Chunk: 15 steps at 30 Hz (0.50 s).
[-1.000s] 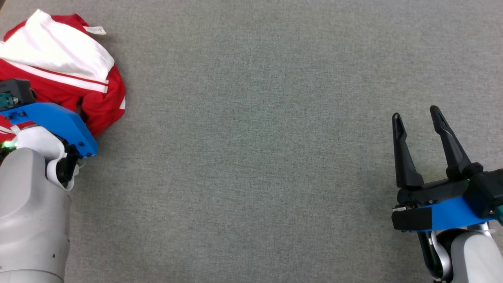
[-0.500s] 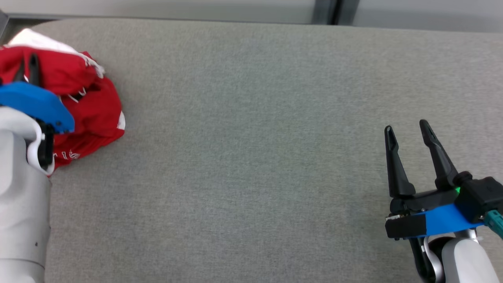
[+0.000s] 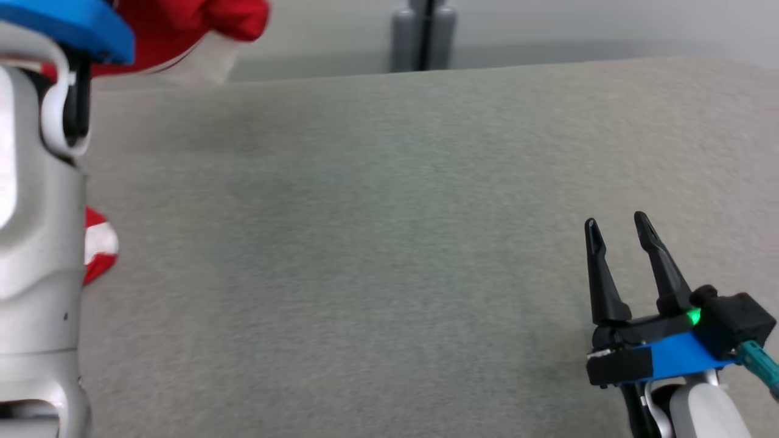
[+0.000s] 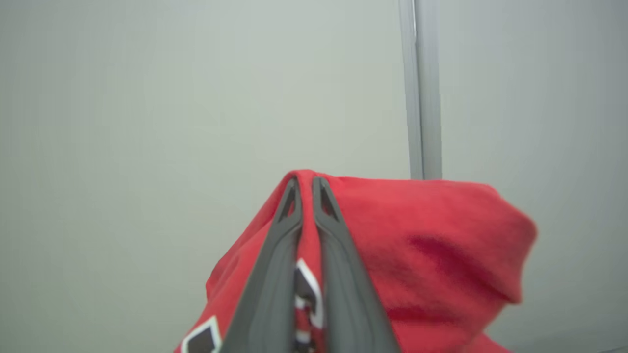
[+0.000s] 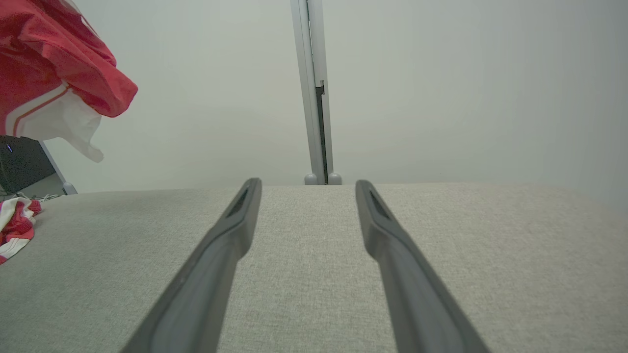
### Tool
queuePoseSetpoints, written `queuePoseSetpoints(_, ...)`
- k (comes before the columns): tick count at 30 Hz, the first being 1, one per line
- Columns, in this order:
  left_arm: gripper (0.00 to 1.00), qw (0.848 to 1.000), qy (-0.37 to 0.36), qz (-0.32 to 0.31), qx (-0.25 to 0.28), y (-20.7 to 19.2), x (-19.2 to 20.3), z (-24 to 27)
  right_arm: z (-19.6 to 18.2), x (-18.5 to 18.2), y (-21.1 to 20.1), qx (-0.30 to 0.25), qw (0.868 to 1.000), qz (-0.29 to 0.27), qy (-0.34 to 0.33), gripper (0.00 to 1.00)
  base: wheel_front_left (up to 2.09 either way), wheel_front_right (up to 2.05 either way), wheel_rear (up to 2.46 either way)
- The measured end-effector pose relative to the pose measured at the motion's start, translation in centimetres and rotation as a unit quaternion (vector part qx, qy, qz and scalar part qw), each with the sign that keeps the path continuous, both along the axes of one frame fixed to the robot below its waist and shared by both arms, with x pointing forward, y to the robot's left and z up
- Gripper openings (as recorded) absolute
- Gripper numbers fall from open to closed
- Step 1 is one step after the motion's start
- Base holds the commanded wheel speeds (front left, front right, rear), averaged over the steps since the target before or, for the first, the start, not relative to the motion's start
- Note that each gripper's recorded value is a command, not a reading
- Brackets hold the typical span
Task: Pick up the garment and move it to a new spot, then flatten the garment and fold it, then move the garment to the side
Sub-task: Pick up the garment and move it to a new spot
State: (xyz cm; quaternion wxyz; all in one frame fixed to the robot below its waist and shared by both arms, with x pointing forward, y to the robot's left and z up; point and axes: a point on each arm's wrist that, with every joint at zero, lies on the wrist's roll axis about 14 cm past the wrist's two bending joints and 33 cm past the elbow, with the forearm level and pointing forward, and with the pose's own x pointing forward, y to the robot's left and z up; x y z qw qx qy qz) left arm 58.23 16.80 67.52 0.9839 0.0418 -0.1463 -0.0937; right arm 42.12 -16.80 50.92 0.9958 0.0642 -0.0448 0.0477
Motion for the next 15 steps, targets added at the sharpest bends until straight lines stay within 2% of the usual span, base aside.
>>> queuePoseSetpoints(5,0.00,0.994,-0.032,-0.105,-0.002,-9.0,0.5,2.7,-0.3,-1.3,-2.9,0.005,0.999,-0.042,0.004,1.00,0.00,0.00,0.00)
queuePoseSetpoints(9,0.00,0.982,-0.040,-0.184,-0.006,-15.8,-0.1,3.0,-0.8,-2.6,-5.2,0.009,0.997,-0.078,0.013,1.00,0.00,0.00,0.00)
queuePoseSetpoints(13,0.00,0.964,-0.012,-0.264,-0.003,-22.4,-1.7,0.3,-0.9,-3.5,-7.2,0.009,0.994,-0.108,0.017,1.00,0.00,0.00,0.00)
queuePoseSetpoints(15,0.00,0.957,0.014,-0.289,0.005,-24.4,-2.4,-2.1,-1.0,-3.9,-7.8,0.009,0.993,-0.118,0.020,1.00,0.00,0.00,0.00)
